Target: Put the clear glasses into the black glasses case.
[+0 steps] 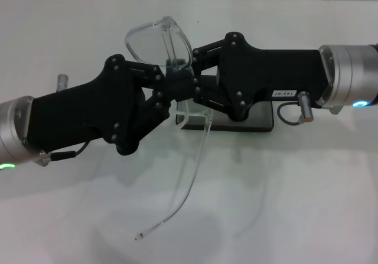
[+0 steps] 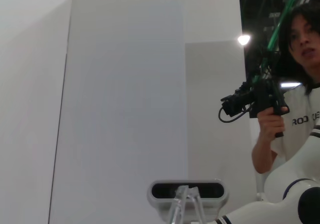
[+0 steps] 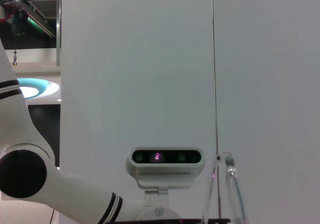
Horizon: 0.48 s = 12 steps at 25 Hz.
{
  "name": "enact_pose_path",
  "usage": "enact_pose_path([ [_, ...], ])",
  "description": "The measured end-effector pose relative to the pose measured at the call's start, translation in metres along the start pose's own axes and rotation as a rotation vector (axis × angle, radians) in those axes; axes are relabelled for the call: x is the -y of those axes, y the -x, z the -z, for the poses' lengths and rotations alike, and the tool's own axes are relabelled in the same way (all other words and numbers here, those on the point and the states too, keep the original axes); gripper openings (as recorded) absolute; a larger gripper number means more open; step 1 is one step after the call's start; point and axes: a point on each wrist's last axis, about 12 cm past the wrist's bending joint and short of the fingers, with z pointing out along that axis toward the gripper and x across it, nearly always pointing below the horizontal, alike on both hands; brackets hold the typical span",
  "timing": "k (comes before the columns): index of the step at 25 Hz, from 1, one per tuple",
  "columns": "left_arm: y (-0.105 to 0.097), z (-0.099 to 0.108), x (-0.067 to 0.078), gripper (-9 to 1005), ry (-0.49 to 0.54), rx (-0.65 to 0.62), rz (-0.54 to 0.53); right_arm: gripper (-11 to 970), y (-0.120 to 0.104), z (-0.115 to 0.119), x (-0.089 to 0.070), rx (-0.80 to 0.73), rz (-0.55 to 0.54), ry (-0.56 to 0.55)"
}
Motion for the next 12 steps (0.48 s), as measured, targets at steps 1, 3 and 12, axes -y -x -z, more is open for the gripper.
enact_pose_path([
  [1,-0.0001,0.0,-0.0002,39,0.002,-0.001,-0.001,116,-0.0003,-0.0003,-0.0003,-0.001,0.0,0.002],
  [3,-0.0002,0.0,-0.0005,39,0.004,-0.001,-0.001,116,-0.0005,-0.0005,-0.0006,-0.002,-0.001,0.004],
  [12,-0.0014,0.0006,0.0002,40,0.009,0.0,0.005,115,-0.0015,0.0005,-0.0013,-0.002,0.011,0.0],
])
